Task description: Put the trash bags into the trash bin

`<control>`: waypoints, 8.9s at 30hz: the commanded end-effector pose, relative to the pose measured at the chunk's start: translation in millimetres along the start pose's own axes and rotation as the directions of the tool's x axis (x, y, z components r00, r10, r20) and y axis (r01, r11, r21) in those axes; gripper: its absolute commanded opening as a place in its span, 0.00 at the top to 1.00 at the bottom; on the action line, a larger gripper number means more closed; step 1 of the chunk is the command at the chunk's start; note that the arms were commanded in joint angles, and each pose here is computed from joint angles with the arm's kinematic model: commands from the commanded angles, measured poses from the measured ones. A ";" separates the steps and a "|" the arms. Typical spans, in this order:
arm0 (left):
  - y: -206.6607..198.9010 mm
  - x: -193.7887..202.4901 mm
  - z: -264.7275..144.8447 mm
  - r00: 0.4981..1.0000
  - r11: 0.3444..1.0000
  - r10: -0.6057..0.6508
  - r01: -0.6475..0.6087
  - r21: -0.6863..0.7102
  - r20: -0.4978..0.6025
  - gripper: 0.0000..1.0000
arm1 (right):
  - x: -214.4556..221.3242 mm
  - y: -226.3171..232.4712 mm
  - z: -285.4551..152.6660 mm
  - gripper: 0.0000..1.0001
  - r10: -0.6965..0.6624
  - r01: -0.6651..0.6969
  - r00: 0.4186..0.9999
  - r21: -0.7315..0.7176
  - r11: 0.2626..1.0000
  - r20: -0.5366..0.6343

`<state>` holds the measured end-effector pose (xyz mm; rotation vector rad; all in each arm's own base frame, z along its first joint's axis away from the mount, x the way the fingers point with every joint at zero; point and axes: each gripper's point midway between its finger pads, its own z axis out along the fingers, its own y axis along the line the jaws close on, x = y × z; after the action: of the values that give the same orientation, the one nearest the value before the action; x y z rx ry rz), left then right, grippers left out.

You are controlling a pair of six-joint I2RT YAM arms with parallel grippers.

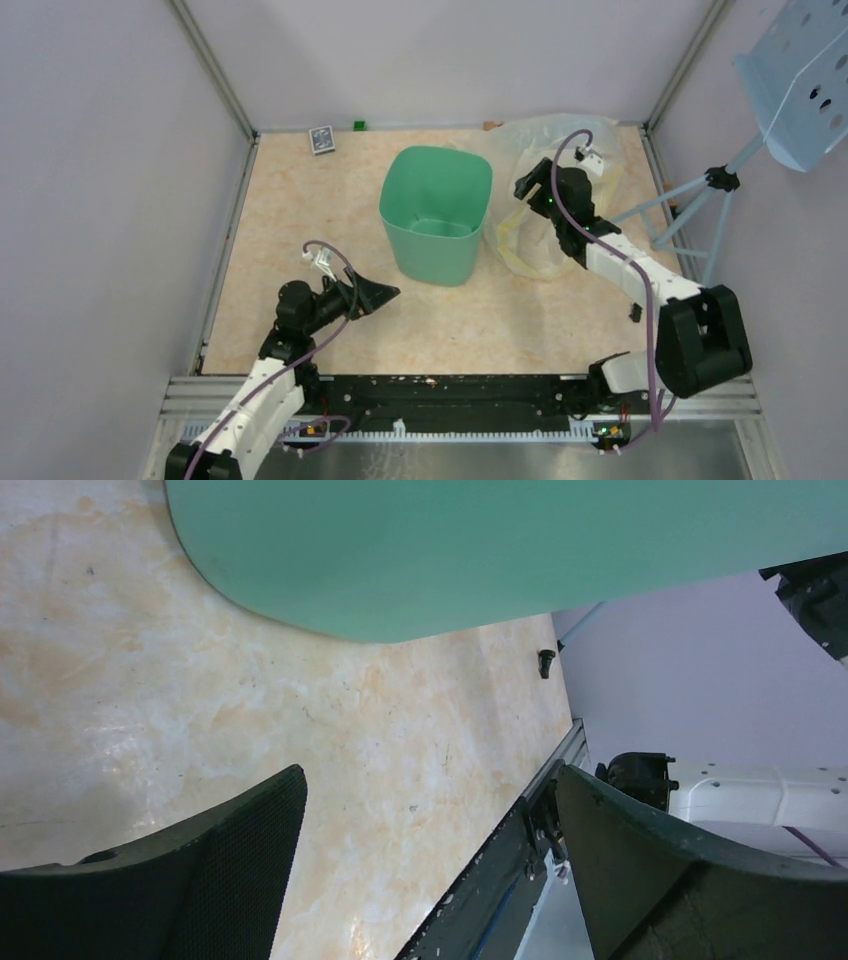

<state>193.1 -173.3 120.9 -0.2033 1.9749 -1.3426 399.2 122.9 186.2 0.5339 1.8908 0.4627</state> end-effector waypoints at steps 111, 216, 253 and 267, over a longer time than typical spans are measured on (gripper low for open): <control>-239.9 -70.6 179.5 0.829 0.821 0.559 -0.557 -0.126 -0.028 1.00 | 80.6 46.6 -111.8 1.00 -0.284 0.352 0.933 -0.405 0.844 0.220; -141.8 -6.4 186.8 0.816 0.817 0.519 -0.561 -0.134 -0.255 1.00 | 33.2 24.9 -32.4 1.00 -0.071 -0.013 0.973 -0.358 0.933 -0.220; -157.3 -29.4 327.7 0.779 0.775 0.604 -0.624 -0.105 -0.168 0.99 | -146.2 112.0 -306.6 1.00 -0.186 0.372 0.914 -0.559 0.741 0.361; -207.9 -58.9 176.8 0.764 0.762 0.634 -0.644 -0.069 -0.122 0.22 | -45.9 139.6 -298.2 1.00 -0.199 0.088 0.980 -0.886 0.455 -0.005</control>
<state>324.0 -403.9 237.3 0.4802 2.0265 -0.7615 176.7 178.0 374.5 -0.2977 1.6059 1.1274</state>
